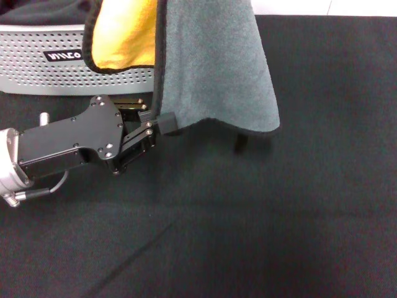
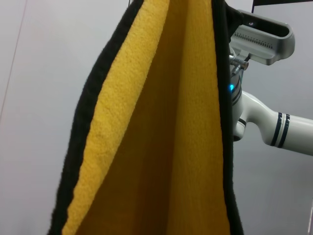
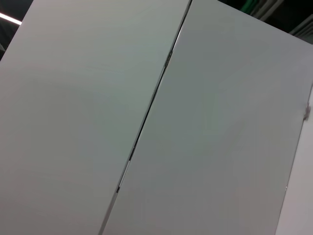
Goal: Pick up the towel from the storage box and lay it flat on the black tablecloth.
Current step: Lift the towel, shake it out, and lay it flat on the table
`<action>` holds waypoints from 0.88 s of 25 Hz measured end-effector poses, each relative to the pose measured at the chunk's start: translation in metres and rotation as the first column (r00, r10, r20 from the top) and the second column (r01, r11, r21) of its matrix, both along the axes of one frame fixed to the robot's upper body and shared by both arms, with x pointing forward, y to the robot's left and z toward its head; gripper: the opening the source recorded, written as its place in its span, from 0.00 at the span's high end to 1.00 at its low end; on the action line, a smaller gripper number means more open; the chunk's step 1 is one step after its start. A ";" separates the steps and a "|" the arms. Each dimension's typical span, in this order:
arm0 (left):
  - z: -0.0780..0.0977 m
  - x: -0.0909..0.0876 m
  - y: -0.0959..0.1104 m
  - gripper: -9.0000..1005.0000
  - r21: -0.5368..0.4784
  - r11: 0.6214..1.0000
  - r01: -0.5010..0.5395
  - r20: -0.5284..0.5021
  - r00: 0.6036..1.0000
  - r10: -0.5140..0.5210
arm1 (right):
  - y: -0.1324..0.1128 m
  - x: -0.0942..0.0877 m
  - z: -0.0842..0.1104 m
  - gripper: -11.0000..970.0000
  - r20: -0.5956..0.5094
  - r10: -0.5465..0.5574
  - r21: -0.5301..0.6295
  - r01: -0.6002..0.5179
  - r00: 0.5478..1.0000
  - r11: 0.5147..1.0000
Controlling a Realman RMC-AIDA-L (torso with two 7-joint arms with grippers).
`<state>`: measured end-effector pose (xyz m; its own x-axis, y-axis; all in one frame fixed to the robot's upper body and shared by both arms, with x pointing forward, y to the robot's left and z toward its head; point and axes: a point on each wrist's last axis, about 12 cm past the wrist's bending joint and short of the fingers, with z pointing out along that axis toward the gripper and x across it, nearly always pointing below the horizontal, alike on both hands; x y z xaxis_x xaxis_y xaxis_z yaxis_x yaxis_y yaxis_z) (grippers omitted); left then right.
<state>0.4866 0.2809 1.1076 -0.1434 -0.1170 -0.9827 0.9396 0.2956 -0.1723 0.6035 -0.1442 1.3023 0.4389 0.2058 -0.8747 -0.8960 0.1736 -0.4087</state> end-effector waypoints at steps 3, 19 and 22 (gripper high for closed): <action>0.000 0.000 0.000 0.84 0.001 1.000 0.000 -0.001 1.000 0.000 | -0.002 0.000 -0.002 0.98 -0.006 -0.004 0.000 0.004 1.000 1.000; 0.023 0.000 0.033 0.97 -0.048 0.998 -0.047 0.007 0.999 0.047 | -0.055 -0.015 -0.051 0.98 -0.142 -0.126 0.018 0.130 0.982 0.991; 0.040 0.000 0.050 0.97 -0.077 0.993 -0.092 0.042 0.995 0.095 | -0.070 -0.020 -0.058 0.98 -0.164 -0.152 0.038 0.160 0.975 0.986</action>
